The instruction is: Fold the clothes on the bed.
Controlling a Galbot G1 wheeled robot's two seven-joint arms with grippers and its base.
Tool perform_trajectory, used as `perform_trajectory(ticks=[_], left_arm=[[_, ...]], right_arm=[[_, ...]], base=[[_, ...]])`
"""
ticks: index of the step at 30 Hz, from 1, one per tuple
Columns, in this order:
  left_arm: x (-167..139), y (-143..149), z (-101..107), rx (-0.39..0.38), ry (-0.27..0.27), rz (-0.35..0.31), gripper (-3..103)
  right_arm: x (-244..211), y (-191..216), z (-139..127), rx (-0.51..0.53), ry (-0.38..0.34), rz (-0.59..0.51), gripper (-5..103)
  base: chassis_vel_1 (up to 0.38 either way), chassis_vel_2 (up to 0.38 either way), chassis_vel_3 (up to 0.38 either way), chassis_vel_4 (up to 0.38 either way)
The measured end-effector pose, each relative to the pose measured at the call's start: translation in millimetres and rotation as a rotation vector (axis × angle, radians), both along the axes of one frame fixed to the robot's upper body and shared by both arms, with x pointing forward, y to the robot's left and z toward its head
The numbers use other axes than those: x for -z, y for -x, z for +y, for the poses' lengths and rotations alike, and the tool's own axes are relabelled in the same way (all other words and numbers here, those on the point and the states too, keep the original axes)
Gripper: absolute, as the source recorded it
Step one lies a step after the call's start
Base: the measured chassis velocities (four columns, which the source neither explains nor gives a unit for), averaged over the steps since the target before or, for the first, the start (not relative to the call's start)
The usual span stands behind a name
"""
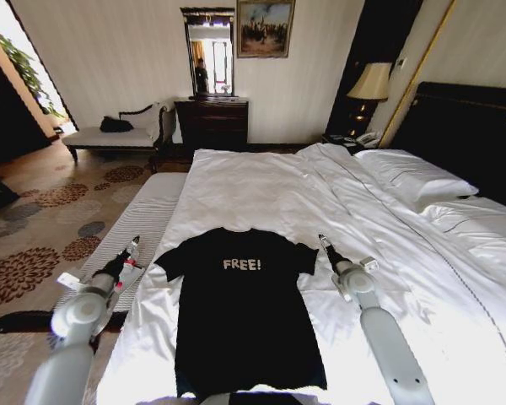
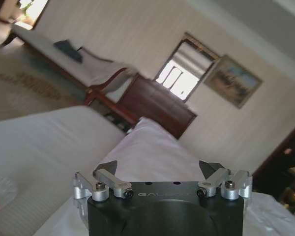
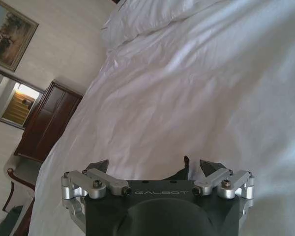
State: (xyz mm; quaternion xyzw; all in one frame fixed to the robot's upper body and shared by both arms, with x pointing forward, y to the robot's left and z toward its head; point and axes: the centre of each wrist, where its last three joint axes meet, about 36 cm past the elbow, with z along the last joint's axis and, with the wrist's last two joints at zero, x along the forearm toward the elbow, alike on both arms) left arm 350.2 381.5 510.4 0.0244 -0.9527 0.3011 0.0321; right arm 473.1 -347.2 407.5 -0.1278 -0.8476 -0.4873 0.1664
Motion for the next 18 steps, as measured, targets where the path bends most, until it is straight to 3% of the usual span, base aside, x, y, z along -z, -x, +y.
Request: perform_trajectory(ticks=[5, 15, 18], left_arm=[[-27, 17, -20, 0.044, -0.023, -0.058, 100], [-33, 34, -27, 0.027, -0.036, -0.045, 100], [-34, 36, -26, 0.02, -0.044, -0.042, 100]], right_arm=[[14, -9, -11, -0.034, 0.017, 0.014, 100], [38, -15, -18, -0.056, 0.092, 0.022, 103], [39, -14, -15, -0.068, 0.094, 0.012, 90]], base=[[0.0, 0.0, 0.0, 0.0], [0.0, 0.0, 0.0, 0.0], [0.0, 0.0, 0.0, 0.0]])
